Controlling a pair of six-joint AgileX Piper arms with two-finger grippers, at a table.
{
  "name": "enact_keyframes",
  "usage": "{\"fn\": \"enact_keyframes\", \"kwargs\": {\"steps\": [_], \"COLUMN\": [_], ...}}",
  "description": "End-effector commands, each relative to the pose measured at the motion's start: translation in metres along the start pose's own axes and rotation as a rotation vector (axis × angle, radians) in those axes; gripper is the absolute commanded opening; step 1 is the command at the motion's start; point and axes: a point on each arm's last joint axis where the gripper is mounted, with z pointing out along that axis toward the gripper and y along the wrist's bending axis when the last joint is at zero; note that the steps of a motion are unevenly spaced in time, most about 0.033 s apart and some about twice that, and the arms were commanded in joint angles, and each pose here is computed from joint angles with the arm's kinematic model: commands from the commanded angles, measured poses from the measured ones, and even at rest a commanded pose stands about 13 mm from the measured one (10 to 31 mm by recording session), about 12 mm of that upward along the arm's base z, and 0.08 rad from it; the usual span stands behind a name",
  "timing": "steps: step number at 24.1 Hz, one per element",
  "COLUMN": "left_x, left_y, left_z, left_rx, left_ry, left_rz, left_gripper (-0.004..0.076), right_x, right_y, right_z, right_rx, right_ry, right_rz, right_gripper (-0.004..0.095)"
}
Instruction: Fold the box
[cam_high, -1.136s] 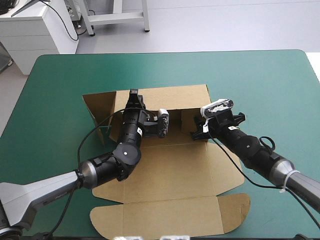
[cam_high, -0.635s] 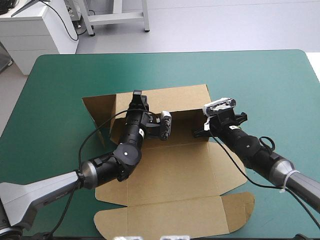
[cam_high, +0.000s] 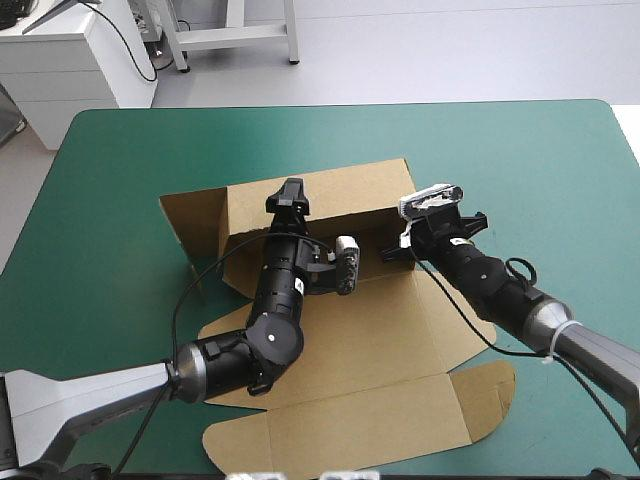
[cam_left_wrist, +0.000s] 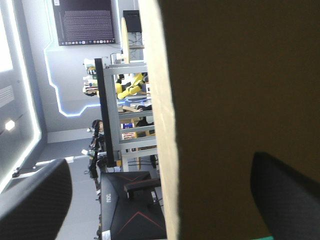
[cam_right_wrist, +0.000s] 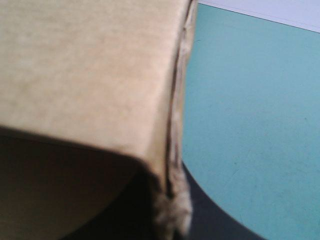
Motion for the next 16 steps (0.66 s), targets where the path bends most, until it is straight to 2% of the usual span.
{"fn": "enact_keyframes", "kwargs": {"steps": [1,5,7,8,9,10,11,12,14,16], "left_x": [-0.005,-0.010,-0.010,-0.011,-0.011,-0.013,-0.014,-0.015,-0.015,-0.017], "left_y": [0.022,0.014,0.011,0.010,0.010,0.009,0.010,0.009,0.010,0.010], "left_z": [-0.025,-0.039,-0.043,-0.045,-0.046,-0.049,-0.051,-0.055,-0.057,-0.059], "left_rx": [-0.139,-0.087,-0.060,-0.052,-0.049,-0.037,-0.037,-0.017,0.037,0.171], "left_ry": [0.051,0.093,0.105,0.109,0.108,0.101,0.095,0.079,0.068,0.062], "left_rz": [-0.039,-0.092,-0.107,-0.107,-0.101,-0.056,-0.039,0.017,0.031,0.015], "left_gripper": [0.0690,0.0689,0.0647,0.0584,0.0489,0.0246,0.0086,0.0018,0.0015,0.0015], "right_x": [-0.021,-0.025,-0.026,-0.026,-0.026,-0.026,-0.026,-0.025,-0.024,-0.024], "right_y": [-0.015,-0.027,-0.028,-0.029,-0.029,-0.029,-0.028,-0.026,-0.025,-0.025], "right_z": [0.002,0.008,0.009,0.009,0.009,0.009,0.009,0.009,0.009,0.009], "right_rx": [0.063,0.052,0.028,0.020,0.017,0.013,0.006,-0.014,-0.027,-0.027], "right_ry": [-0.068,-0.054,-0.045,-0.042,-0.040,-0.038,-0.036,-0.029,-0.024,-0.024], "right_rz": [-0.008,0.013,0.021,0.023,0.024,0.024,0.023,0.023,0.021,0.021], "right_gripper": [-0.0019,-0.0019,-0.0019,-0.0020,-0.0020,-0.0020,-0.0020,-0.0019,-0.0019,-0.0019]}}
